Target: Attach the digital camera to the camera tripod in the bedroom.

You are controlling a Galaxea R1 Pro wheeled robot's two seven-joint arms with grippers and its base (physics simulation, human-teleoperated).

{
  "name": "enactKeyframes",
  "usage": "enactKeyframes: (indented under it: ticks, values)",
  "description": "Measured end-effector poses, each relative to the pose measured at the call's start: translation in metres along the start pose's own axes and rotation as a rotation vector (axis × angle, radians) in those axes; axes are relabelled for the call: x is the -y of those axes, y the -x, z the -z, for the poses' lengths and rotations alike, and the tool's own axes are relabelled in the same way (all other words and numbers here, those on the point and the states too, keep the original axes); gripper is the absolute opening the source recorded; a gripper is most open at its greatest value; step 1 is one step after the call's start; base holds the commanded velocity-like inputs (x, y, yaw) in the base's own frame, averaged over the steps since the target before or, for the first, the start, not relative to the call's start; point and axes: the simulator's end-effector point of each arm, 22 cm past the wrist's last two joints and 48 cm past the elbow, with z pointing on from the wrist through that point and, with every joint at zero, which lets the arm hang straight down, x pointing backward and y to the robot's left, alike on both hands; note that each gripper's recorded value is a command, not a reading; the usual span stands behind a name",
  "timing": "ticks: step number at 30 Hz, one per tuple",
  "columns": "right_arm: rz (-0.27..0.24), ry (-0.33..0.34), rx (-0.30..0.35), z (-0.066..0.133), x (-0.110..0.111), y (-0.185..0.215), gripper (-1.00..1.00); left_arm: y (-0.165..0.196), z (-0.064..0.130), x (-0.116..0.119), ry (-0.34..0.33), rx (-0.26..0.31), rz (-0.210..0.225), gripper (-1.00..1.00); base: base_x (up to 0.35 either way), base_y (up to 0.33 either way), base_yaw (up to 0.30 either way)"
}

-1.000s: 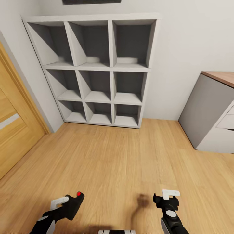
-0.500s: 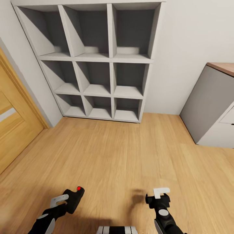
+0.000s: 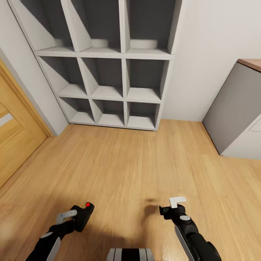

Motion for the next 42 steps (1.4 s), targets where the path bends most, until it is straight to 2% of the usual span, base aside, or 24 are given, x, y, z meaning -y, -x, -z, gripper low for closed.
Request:
enactKeyframes:
  ticks: [8,15,29,35,42]
  values:
    - [-0.015,0.062,0.001,0.001,-0.007,0.012,1.00,-0.014,-0.007,0.000,0.003,-0.029,-0.006,1.00,0.000,0.000,0.000]
    - [-0.012,0.058,-0.002,0.005,0.003,0.026,1.00,-0.028,-0.014,0.000,0.007,-0.057,-0.010,1.00,0.000,0.000,0.000]
    - [-0.006,0.055,-0.052,0.002,0.010,0.021,1.00,-0.054,-0.025,-0.003,0.018,-0.106,-0.019,1.00,0.000,0.000,0.000]
    - [-0.005,0.053,-0.121,-0.001,0.012,0.005,1.00,-0.065,-0.030,-0.005,0.023,-0.126,-0.023,1.00,0.000,0.000,0.000]
    - [-0.038,0.024,-0.187,-0.007,0.029,-0.014,1.00,-0.078,-0.035,-0.007,0.028,-0.152,-0.027,1.00,0.000,0.000,0.000]
